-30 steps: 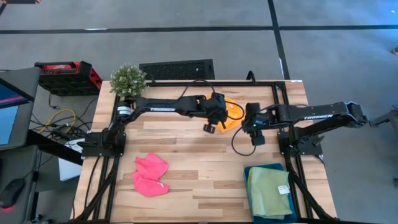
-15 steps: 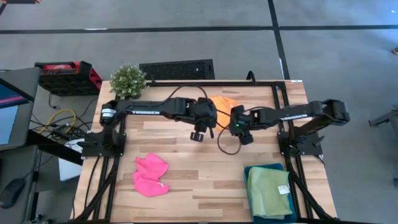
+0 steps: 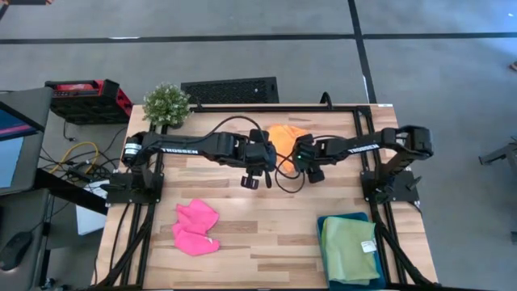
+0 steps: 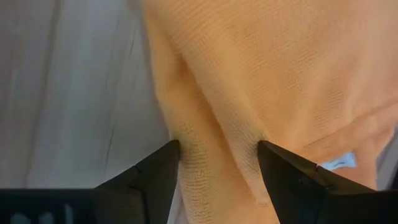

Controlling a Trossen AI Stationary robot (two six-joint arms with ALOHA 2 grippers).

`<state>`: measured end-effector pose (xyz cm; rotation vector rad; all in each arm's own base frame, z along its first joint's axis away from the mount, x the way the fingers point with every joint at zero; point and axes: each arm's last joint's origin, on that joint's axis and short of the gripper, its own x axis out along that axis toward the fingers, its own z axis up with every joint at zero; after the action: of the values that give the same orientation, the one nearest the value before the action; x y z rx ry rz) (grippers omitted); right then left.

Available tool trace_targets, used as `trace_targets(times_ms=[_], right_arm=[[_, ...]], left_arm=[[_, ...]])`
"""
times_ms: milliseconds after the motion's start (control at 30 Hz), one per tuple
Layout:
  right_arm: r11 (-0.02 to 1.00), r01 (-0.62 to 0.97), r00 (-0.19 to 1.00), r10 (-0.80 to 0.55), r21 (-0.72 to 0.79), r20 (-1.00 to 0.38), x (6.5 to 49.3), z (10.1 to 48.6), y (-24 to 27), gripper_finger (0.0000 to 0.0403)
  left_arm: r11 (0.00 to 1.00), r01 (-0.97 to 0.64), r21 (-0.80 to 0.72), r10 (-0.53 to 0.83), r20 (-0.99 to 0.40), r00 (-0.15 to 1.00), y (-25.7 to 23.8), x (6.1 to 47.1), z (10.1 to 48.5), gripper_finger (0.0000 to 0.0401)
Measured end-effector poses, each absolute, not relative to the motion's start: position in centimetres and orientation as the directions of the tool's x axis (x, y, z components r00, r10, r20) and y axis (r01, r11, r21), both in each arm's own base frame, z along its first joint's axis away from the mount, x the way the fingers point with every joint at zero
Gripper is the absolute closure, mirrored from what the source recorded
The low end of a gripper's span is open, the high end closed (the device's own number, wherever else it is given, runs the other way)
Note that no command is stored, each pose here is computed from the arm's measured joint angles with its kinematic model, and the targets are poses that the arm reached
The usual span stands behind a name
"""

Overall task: Fold microfiber towels
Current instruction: Put the folded orange microfiber towel into the blue bin

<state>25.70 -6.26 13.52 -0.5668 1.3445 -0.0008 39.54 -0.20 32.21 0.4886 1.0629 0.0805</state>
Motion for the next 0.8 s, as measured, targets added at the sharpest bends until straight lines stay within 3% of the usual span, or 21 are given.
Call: trace_targets(times_ms=[300,400,500,733,800], right_arm=[[0.889,-0.278,0.199,-0.317,-0.364,-0.927,25.9,12.3,-7.0,0.0162],[0.899,-0.255,0.188,-0.315,-0.356,-0.93,25.8,12.3,-6.8,0.0181],[0.908,-0.242,0.179,-0.305,-0.343,-0.935,25.7,12.2,-6.7,0.0226],[0.933,-0.152,0.158,-0.304,-0.327,-0.94,25.5,12.0,-6.7,0.038],[0.934,-0.131,0.148,-0.313,-0.332,-0.938,25.5,11.9,-6.5,0.039]], left_arm=[[0.894,0.173,0.414,0.294,-0.832,0.471,-0.3,39.3,32.1,0.027],[0.895,0.175,0.411,0.294,-0.837,0.461,-0.3,39.2,32.0,0.027],[0.896,0.174,0.407,0.294,-0.841,0.454,-0.3,39.2,31.9,0.027],[0.903,0.164,0.397,0.294,-0.849,0.439,-0.3,39.0,31.9,0.027],[0.908,0.157,0.389,0.294,-0.856,0.425,-0.3,38.9,31.8,0.027]])
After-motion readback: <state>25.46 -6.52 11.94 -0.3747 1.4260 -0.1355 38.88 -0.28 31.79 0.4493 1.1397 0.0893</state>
